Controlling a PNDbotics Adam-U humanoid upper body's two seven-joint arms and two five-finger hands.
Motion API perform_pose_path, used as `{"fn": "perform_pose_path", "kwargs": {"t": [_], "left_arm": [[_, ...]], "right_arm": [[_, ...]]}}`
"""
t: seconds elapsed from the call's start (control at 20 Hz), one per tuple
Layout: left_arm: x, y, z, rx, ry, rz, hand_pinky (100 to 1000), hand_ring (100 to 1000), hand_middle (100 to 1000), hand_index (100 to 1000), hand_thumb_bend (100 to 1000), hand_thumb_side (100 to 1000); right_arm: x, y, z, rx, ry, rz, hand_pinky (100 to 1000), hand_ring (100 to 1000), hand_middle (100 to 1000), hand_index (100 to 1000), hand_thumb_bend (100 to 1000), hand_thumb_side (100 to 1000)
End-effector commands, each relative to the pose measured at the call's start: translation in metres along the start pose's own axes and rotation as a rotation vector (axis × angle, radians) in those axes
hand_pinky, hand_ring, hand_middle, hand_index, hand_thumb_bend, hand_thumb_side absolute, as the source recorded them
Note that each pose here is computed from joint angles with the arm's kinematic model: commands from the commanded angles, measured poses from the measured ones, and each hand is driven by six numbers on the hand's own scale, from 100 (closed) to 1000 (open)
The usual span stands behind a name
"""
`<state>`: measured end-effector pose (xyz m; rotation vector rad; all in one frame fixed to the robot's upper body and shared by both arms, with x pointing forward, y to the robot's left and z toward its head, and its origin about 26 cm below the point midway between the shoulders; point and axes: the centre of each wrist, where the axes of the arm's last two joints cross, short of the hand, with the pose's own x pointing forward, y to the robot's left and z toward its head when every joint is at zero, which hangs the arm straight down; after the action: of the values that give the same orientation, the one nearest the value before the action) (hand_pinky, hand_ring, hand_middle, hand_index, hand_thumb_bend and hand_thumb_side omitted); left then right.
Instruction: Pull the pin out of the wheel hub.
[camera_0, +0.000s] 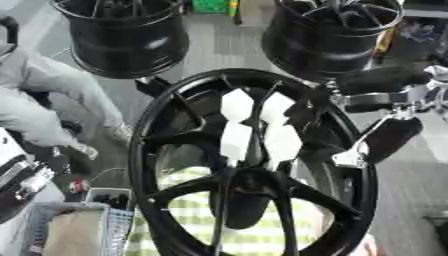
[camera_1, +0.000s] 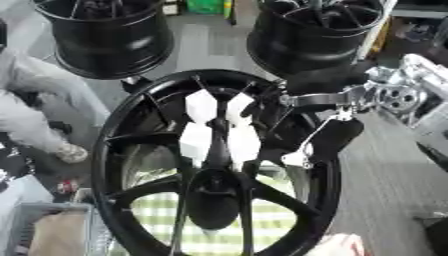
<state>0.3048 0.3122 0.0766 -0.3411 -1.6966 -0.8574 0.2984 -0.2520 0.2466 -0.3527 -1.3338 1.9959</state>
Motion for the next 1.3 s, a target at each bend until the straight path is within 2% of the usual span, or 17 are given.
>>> {"fn": "perform_pose_path", "kwargs": {"t": [0.05, 0.35, 1.3], "left_arm": [[0.0056, 0.0043, -0.0004, -0.008, -0.005, -0.028, 740, 722, 633, 725, 100, 707], [0.0057, 0.0041, -0.0009, -0.010, -0.005, -0.029, 740, 724, 633, 725, 100, 709], [0.0075, 0.0045, -0.0030, -0.012, -0.013, -0.032, 741, 728, 634, 726, 100, 709]], "right_arm": [[0.0032, -0.0086, 0.0047, -0.017, 0.032, 0.021, 786, 757, 837, 960, 269, 480], [0.0051, -0.0113, 0.0032, -0.017, 0.058, 0.017, 786, 759, 879, 963, 272, 490], [0.0114, -0.0141, -0.0046, -0.020, 0.109, 0.002, 776, 747, 893, 963, 278, 506]]}}
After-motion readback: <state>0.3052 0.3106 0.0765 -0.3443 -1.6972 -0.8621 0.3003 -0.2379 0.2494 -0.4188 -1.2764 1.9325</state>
